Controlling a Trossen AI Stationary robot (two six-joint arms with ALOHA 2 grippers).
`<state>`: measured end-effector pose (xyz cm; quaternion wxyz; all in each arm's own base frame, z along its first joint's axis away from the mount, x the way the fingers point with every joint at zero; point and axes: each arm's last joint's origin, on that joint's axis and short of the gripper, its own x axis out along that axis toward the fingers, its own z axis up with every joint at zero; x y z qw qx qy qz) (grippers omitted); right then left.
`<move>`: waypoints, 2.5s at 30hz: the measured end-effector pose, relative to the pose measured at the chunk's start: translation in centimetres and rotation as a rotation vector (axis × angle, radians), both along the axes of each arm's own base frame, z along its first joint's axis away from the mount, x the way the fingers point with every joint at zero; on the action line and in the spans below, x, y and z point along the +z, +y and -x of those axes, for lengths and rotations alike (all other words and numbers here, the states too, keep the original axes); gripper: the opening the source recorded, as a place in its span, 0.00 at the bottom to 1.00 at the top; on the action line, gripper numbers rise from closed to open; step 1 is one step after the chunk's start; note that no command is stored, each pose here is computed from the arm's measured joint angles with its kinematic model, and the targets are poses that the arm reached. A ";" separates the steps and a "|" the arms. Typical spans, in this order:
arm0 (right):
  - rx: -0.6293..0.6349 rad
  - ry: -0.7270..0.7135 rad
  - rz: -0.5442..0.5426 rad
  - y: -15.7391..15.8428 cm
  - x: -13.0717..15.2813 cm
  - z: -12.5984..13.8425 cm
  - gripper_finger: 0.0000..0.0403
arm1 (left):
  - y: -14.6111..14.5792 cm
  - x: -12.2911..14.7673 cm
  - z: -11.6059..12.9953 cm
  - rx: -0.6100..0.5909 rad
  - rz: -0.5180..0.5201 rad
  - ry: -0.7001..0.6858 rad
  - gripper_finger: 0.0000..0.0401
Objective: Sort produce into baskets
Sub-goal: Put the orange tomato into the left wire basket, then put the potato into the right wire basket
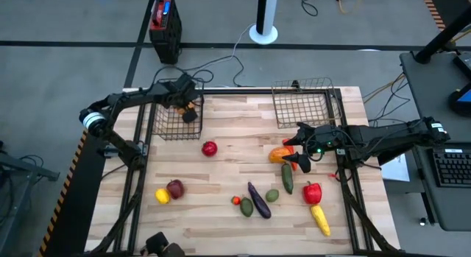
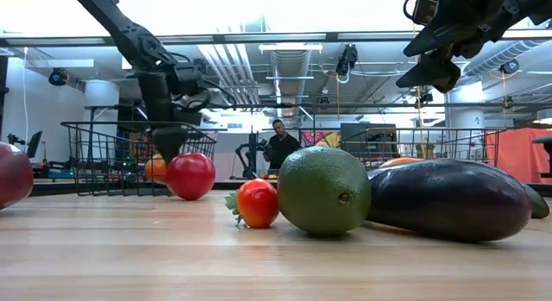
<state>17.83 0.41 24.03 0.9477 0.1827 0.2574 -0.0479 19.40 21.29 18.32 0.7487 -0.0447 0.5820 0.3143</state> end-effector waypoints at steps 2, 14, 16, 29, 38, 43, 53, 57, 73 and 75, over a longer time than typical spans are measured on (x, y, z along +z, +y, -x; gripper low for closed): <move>0.000 0.000 0.000 0.0 0.0 0.0 0.75 | -0.1 -0.2 0.1 0.001 0.006 0.005 0.78; 0.000 0.000 0.000 0.0 0.0 0.0 0.75 | 0.1 -0.1 0.0 0.013 -0.012 -0.014 0.88; 0.000 0.000 0.000 0.0 0.0 0.0 0.75 | 0.1 -0.1 0.0 0.012 -0.012 -0.013 0.89; 0.004 0.000 0.006 0.0 0.0 0.0 0.75 | -2.3 5.1 1.7 0.041 -0.074 -0.075 0.89; -0.002 0.000 0.013 0.0 0.0 0.0 0.75 | -8.9 11.8 3.1 0.030 -0.131 -0.561 0.89; -0.002 -0.001 0.012 0.0 0.0 0.0 0.75 | -14.3 13.4 1.8 -0.141 -0.086 -0.854 0.89; -0.009 -0.001 0.000 0.0 0.0 0.0 0.75 | -26.1 13.4 0.5 -0.342 -0.125 -0.925 0.88; -0.017 -0.001 -0.013 0.0 0.0 0.0 0.75 | -30.1 12.5 0.7 -0.382 -0.127 -0.928 0.85; -0.008 0.000 0.006 0.0 0.0 0.0 0.75 | -35.1 8.8 -0.5 -0.404 0.156 -0.844 0.83; -0.011 0.000 0.007 0.0 0.0 0.0 0.75 | -35.3 8.3 -0.8 -0.399 0.161 -0.827 0.83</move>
